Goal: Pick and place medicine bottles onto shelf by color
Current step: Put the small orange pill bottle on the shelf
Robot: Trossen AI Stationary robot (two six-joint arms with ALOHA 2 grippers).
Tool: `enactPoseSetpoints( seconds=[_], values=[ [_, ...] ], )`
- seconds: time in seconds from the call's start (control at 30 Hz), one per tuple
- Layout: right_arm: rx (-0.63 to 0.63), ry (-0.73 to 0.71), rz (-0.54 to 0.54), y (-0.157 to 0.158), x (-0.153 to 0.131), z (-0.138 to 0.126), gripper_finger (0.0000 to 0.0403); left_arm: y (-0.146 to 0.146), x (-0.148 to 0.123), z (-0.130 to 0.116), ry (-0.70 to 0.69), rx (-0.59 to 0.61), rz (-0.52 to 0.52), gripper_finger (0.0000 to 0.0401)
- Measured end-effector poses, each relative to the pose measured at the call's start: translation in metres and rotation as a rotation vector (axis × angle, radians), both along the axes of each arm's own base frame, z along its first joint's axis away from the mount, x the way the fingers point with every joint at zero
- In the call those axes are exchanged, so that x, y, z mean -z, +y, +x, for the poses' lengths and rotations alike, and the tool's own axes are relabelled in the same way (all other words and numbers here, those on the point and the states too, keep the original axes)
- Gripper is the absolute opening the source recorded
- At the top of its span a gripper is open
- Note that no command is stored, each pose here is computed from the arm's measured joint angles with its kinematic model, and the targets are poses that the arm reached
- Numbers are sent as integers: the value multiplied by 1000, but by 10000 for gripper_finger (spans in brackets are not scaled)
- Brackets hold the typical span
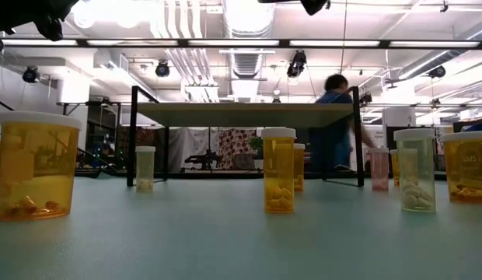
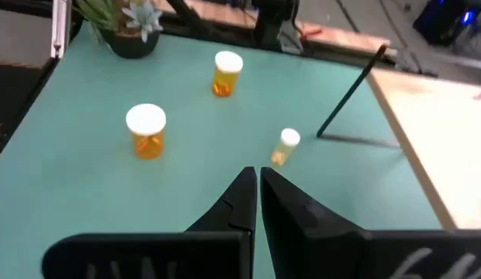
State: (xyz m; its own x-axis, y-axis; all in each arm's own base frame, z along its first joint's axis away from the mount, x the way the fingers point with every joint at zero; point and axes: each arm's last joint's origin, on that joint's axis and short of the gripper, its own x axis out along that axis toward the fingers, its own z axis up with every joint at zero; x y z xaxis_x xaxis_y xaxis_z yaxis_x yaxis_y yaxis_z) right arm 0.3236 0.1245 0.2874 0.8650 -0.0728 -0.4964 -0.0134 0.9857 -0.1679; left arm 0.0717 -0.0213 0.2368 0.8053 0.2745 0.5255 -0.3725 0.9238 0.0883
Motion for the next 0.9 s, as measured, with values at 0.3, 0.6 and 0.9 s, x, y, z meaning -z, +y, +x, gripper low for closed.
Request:
enactPoseSetpoints(
  seconds=[0.3,0.6,0.9],
  values=[
    [90,120,86,7,-4,15,112,0,0,0,1,0,0,17],
    [67,228,141,14,16,23,219,0,0,0,1,1,-1,17],
    [78,306,115,23,51,36,251,0,0,0,-8,17,-26,17]
  ],
)
